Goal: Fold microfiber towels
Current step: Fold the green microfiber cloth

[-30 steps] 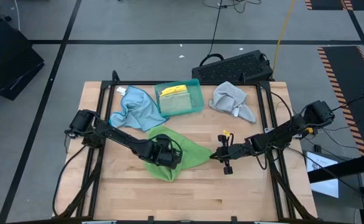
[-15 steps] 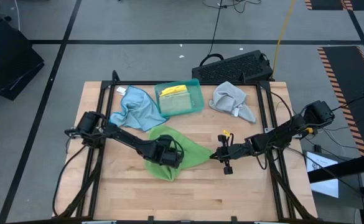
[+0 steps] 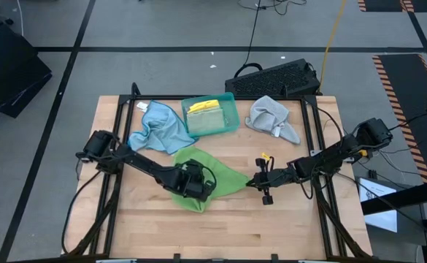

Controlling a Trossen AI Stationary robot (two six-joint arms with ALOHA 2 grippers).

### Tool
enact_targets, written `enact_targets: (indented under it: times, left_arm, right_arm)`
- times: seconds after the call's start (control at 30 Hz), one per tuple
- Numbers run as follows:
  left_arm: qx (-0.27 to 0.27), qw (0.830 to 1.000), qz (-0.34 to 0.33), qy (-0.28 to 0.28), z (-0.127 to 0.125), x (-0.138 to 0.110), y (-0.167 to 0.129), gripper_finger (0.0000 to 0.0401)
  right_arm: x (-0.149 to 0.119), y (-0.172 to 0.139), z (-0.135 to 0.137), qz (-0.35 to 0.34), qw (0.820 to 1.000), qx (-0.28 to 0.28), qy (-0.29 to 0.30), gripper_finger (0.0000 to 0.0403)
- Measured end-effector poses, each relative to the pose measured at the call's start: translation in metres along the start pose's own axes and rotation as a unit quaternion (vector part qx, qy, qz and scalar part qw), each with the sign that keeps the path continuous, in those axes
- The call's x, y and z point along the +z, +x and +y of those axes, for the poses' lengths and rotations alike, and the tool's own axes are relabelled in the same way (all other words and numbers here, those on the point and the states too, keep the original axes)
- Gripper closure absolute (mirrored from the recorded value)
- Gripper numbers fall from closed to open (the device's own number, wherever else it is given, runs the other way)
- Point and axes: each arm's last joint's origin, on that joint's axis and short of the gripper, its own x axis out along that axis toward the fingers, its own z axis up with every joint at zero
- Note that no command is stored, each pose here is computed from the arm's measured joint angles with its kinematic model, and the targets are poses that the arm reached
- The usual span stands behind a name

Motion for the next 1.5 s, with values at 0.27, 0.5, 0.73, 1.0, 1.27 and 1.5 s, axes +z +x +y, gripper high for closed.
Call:
enact_targets:
  times: [0.27,0.5,0.73,1.0,1.27,1.5]
  left_arm:
    - [-0.015,0.998,-0.063,0.007,-0.006,0.000,-0.003,0.0316]
    - [-0.036,0.991,-0.102,0.074,-0.015,0.002,-0.006,0.0343]
    - [-0.059,0.974,-0.157,0.151,-0.018,0.019,-0.037,0.0394]
    - [-0.201,0.936,-0.192,0.216,-0.033,0.020,-0.096,0.0398]
    - [-0.261,0.910,-0.165,0.277,-0.049,-0.037,-0.103,0.0398]
    - [-0.279,0.898,-0.118,0.319,-0.052,-0.094,-0.096,0.0398]
  right_arm:
    - [0.000,0.000,0.000,0.000,1.000,0.000,0.000,0.0399]
    - [0.000,0.000,0.000,-0.001,1.000,0.000,-0.005,0.0399]
    - [0.005,-0.010,-0.005,-0.006,1.000,-0.006,-0.030,0.0399]
    - [0.021,-0.037,-0.011,-0.056,0.997,0.048,-0.016,0.0398]
    - [0.014,-0.036,0.007,-0.009,0.987,0.144,0.071,0.0372]
    - [-0.003,-0.023,0.034,0.050,0.975,0.210,0.054,0.0305]
